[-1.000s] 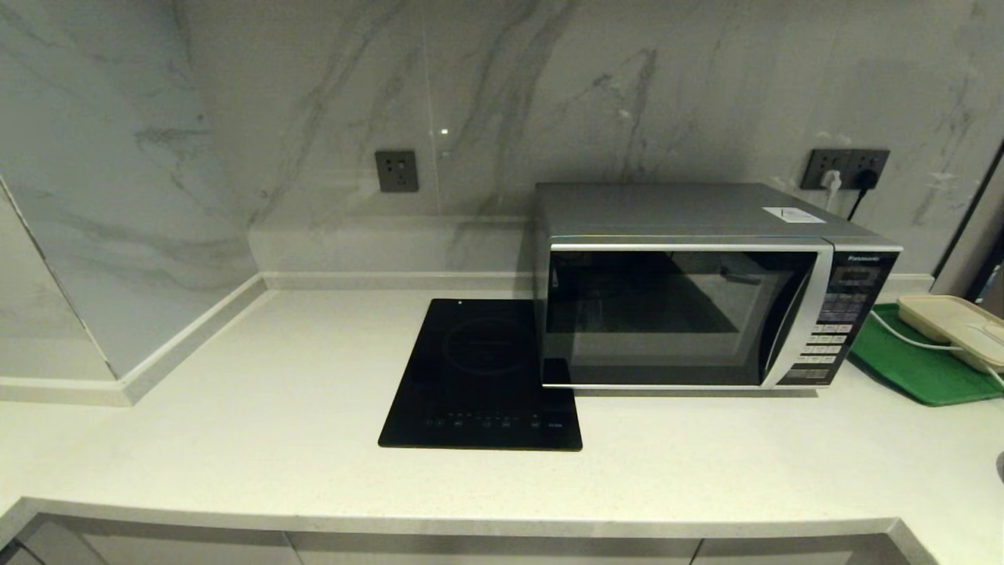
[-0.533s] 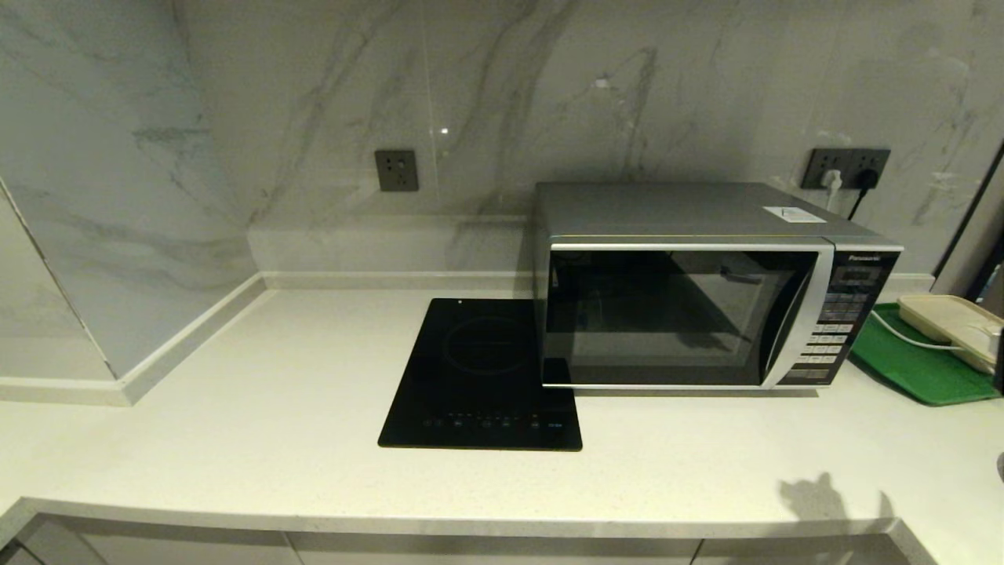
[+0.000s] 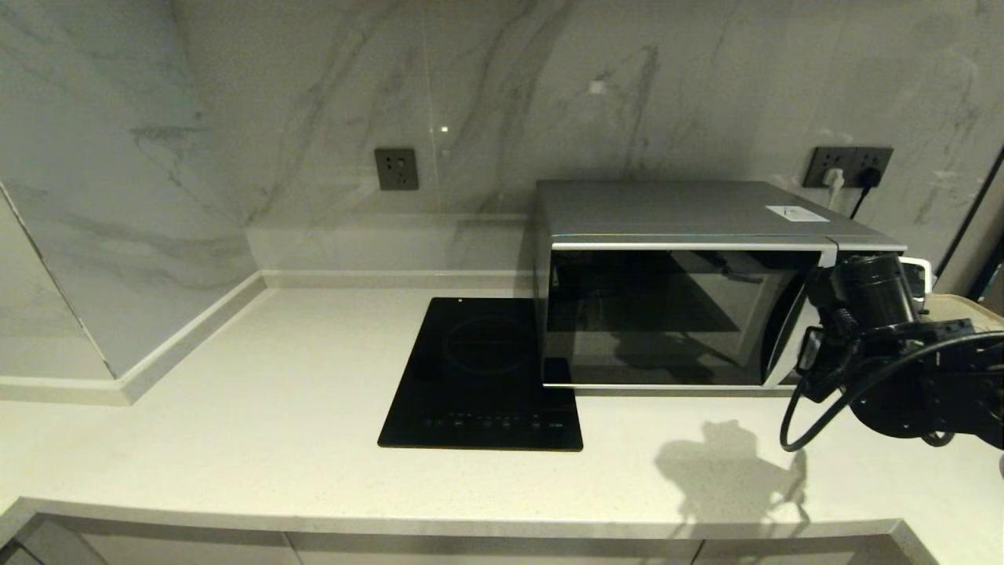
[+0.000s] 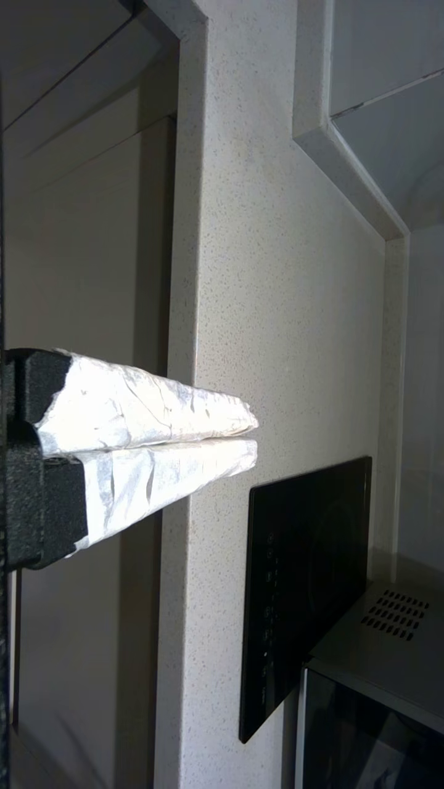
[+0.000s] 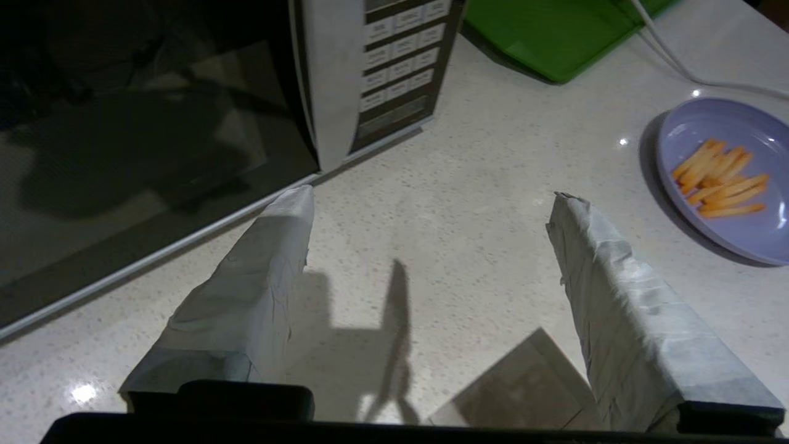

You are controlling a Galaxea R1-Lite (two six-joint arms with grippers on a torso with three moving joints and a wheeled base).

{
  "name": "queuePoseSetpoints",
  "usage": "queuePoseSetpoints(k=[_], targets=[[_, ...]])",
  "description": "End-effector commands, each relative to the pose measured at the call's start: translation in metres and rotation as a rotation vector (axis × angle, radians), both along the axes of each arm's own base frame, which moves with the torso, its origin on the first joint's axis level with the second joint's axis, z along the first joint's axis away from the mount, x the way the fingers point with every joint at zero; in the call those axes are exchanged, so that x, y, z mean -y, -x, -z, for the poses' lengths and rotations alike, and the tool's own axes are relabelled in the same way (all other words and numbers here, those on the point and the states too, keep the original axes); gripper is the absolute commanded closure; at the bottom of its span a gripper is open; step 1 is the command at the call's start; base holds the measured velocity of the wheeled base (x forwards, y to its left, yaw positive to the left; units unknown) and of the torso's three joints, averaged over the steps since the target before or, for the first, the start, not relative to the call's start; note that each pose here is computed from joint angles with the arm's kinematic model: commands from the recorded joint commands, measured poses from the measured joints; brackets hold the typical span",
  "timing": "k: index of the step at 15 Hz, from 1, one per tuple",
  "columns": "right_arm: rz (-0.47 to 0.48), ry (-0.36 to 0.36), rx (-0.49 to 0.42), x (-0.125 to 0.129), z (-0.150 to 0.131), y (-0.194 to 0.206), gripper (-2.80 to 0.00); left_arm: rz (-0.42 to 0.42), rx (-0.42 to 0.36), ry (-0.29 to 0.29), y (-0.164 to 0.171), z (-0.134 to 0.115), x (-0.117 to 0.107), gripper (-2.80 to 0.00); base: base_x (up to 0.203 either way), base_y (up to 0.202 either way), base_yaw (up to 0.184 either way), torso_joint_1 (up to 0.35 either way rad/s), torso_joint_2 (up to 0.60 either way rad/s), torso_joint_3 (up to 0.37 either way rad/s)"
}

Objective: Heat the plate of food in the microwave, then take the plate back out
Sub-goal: Open the microwave oven

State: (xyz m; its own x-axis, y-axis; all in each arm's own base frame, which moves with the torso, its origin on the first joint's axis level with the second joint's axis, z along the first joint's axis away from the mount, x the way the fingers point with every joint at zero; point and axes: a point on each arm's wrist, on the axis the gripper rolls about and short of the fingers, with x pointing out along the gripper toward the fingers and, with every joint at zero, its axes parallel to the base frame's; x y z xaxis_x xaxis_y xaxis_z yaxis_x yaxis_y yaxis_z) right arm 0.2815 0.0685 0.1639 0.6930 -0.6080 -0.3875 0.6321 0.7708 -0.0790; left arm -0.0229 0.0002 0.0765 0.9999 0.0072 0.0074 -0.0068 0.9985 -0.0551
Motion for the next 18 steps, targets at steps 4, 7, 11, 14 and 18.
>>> queuePoseSetpoints(k=[4,7,11,14,18], targets=[[0.028,0.013,-0.052,-0.011,0.033,-0.051,-2.8,0.0,0.0,0.0,0.0,0.0,0.0,0.0,0.0,0.0,0.0,0.0,0.0,0.0],[0.07,0.015,-0.048,-0.003,0.04,-0.078,-2.8,0.0,0.0,0.0,0.0,0.0,0.0,0.0,0.0,0.0,0.0,0.0,0.0,0.0],[0.128,0.014,-0.044,0.015,0.048,-0.101,-2.8,-0.001,0.0,0.0,0.0,0.0,0.0,0.0,0.0,0.0,0.0,0.0,0.0,0.0],[0.141,0.01,-0.032,0.02,0.047,-0.108,-2.8,0.0,0.0,0.0,0.0,0.0,0.0,0.0,0.0,0.0,0.0,0.0,0.0,0.0],[0.176,0.005,-0.01,0.033,0.04,-0.111,-2.8,0.0,0.0,0.0,0.0,0.0,0.0,0.0,0.0,0.0,0.0,0.0,0.0,0.0]])
